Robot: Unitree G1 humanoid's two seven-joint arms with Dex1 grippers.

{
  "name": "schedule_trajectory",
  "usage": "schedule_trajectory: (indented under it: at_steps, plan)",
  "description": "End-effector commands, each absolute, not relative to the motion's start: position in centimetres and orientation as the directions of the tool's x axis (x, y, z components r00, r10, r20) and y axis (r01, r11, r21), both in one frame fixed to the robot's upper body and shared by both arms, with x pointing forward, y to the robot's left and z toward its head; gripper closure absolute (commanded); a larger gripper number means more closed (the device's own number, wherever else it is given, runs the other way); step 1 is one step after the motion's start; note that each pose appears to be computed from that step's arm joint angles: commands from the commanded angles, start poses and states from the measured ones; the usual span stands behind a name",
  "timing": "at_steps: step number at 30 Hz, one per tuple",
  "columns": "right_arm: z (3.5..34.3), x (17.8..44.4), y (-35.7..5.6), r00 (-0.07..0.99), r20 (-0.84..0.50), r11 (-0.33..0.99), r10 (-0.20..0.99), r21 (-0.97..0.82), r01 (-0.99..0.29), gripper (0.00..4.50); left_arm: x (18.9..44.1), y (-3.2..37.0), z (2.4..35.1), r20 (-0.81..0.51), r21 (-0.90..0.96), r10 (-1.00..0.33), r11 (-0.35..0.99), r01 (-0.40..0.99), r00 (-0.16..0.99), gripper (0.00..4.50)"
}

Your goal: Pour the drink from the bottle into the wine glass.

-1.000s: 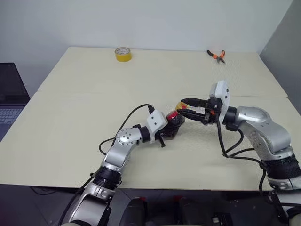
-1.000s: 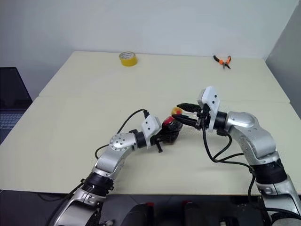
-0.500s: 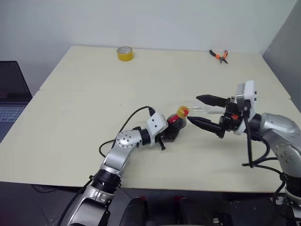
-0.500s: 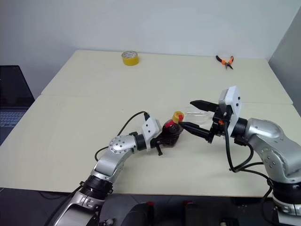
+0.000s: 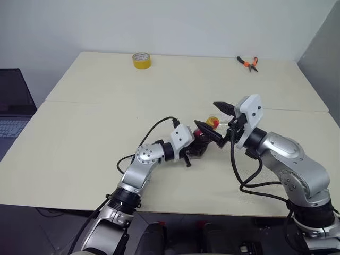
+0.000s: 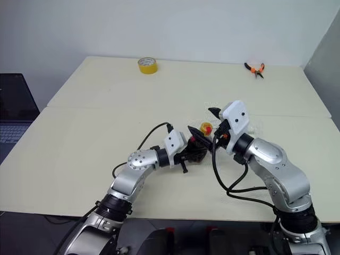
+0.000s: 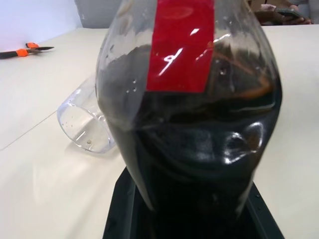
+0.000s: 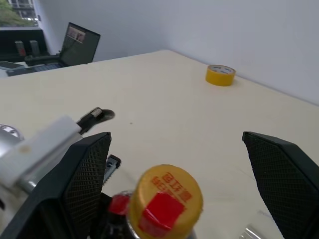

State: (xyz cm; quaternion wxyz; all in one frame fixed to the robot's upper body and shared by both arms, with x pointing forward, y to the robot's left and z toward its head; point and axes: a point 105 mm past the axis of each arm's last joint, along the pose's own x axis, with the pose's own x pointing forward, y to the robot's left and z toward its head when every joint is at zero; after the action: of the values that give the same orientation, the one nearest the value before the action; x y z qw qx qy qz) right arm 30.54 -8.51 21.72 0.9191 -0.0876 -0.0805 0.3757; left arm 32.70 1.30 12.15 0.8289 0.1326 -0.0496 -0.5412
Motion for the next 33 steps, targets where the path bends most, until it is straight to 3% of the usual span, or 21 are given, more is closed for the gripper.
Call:
schedule_trajectory:
  at_steps: [1, 12, 20, 29, 33]
  plan:
    - [23.3, 30.6, -9.5, 0.725, 0.155, 0.738, 0.671, -0.227, -0.635, 0.0, 32.5, 0.8, 13.6, -0.01, 0.311, -0.923, 0.363, 0.878, 0.385, 3.89]
    - [21.4, 29.4, -11.8, 0.753, 0.084, 0.752, 0.653, -0.187, -0.632, 0.0, 32.7, 1.1, 13.3, -0.01, 0.304, -0.916, 0.379, 0.874, 0.4, 3.89]
    - [23.4, 28.3, -10.5, 0.697, 0.175, 0.719, 0.695, -0.168, -0.674, 0.0, 32.7, 1.1, 13.3, -0.009, 0.302, -0.915, 0.382, 0.873, 0.404, 3.89]
    - [22.5, 29.2, -9.0, 0.706, 0.131, 0.716, 0.696, -0.207, -0.667, 0.0, 32.7, 0.9, 13.3, -0.009, 0.302, -0.917, 0.378, 0.875, 0.399, 3.89]
    - [22.1, 30.3, -9.9, 0.756, 0.117, 0.76, 0.644, -0.218, -0.613, 0.0, 32.7, 0.9, 13.3, -0.009, 0.301, -0.917, 0.379, 0.875, 0.4, 3.89]
